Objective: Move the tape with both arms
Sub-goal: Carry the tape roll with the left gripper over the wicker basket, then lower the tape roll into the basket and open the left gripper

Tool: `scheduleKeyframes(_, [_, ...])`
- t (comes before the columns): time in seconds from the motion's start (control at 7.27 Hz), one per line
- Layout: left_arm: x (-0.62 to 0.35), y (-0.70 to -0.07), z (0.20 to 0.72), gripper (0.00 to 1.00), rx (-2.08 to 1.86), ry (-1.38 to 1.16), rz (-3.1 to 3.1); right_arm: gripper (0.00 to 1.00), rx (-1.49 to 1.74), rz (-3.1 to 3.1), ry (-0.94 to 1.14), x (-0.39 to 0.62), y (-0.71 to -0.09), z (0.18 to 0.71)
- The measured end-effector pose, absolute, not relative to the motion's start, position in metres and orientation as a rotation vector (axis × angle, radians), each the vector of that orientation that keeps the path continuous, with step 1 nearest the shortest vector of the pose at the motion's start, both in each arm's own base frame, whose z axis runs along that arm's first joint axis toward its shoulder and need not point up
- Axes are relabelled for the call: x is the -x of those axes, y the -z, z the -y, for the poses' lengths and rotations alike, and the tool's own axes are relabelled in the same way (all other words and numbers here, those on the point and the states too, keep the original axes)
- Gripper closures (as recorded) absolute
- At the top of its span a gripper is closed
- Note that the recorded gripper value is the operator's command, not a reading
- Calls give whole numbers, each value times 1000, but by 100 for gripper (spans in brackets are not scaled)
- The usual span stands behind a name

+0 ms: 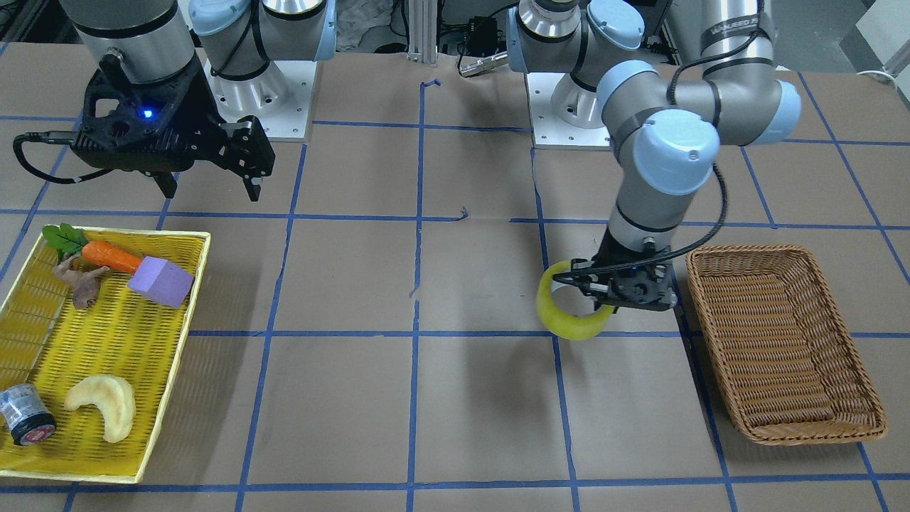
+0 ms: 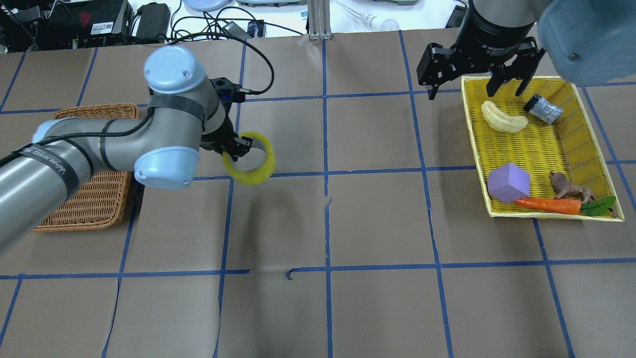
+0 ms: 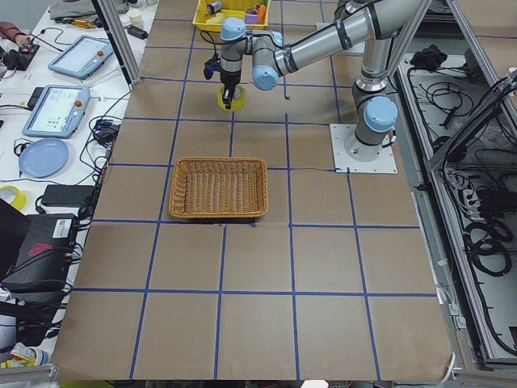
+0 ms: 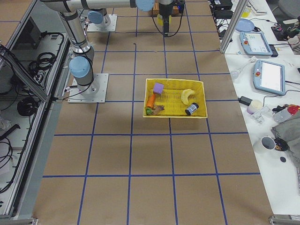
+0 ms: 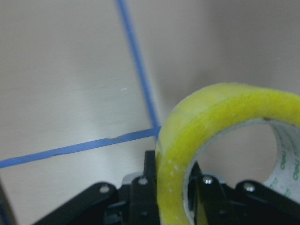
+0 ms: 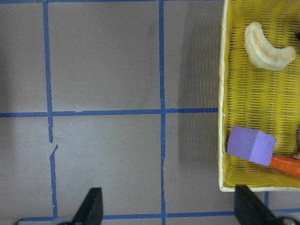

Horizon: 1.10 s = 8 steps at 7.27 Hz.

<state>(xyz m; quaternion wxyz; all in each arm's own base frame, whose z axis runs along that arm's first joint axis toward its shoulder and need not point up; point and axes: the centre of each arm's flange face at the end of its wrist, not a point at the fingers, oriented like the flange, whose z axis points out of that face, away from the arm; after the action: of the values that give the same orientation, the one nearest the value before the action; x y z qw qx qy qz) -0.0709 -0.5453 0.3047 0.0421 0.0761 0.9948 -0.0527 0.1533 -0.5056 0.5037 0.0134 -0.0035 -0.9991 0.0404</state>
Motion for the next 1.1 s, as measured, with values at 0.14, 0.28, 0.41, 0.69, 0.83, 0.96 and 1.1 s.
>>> scheduleKeyframes(0.14, [4,-305,551,100,-206,152,-3043,0,10,3112,-126,-154,-504,506])
scheduleKeyframes(0.28, [-57,-301,551,100,-204,145,-3055,0,10,3112,-126,-154,-504,506])
scheduleKeyframes(0.41, [-106,-299,547,100,-226,161,-3060,0,10,3112,-125,-154,-504,505])
scheduleKeyframes(0.69, [-202,-292,537,100,-278,226,-3007,0,9,3112,-125,-154,-504,505])
scheduleKeyframes(0.83, [-239,-279,533,100,-284,249,-2978,0,10,3112,-125,-154,-504,505])
scheduleKeyframes(0.96, [-258,-260,534,94,-286,255,-2978,0,10,3112,-125,-154,-504,505])
scheduleKeyframes(1.1, [-264,-242,536,13,-284,248,-3000,0,10,3112,-125,-154,-504,505])
